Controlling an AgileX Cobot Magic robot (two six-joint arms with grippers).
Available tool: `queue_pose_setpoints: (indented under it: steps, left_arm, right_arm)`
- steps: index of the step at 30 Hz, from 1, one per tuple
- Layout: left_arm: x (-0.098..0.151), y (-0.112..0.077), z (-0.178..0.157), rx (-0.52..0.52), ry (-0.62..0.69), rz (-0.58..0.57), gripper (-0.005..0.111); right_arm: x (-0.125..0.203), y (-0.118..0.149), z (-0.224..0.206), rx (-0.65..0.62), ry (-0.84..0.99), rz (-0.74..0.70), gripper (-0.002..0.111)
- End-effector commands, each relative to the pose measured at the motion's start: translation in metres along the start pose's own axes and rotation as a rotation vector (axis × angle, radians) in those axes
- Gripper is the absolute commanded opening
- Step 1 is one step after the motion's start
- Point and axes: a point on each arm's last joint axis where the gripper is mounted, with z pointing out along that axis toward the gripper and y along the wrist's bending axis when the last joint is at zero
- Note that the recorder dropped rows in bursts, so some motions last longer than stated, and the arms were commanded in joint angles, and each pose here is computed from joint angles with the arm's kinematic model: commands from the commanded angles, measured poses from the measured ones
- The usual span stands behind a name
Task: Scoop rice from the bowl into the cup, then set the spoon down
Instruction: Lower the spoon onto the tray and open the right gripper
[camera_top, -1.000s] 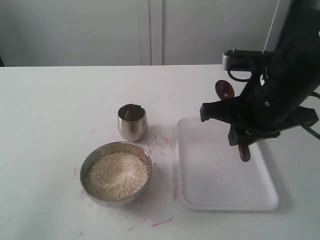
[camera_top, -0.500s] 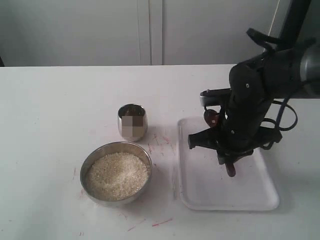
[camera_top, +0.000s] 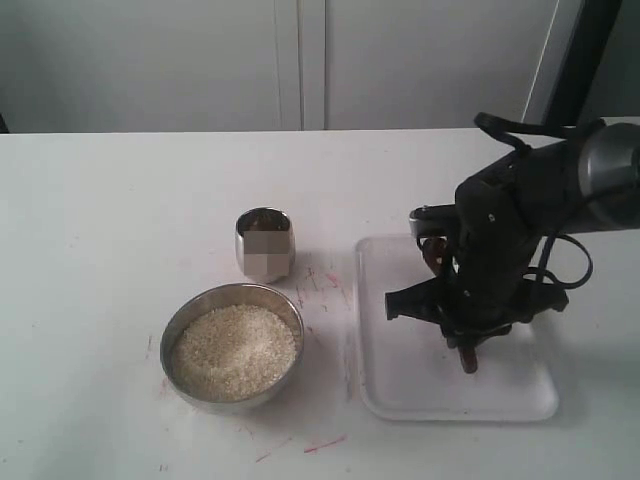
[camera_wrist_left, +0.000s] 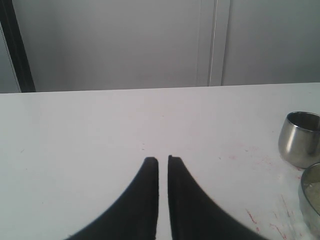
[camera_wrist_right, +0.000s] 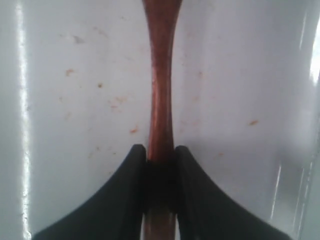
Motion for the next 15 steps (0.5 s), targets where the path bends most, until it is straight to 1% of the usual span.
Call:
queue_pose_setpoints:
  steps: [1, 15]
  left_arm:
    - [-0.0013, -0.0002, -0.0001, 0.002, -0.008, -0.008, 0.014]
    - [-0.0013, -0.0002, -0.0001, 0.002, -0.008, -0.008, 0.014]
  right_arm:
    - [0.0006, -0.0009, 0.0031, -0.003, -0.021, 0.007, 0.000]
    - [-0.0025, 0.0012, 0.0030, -0.028, -0.055, 0.029, 0.000]
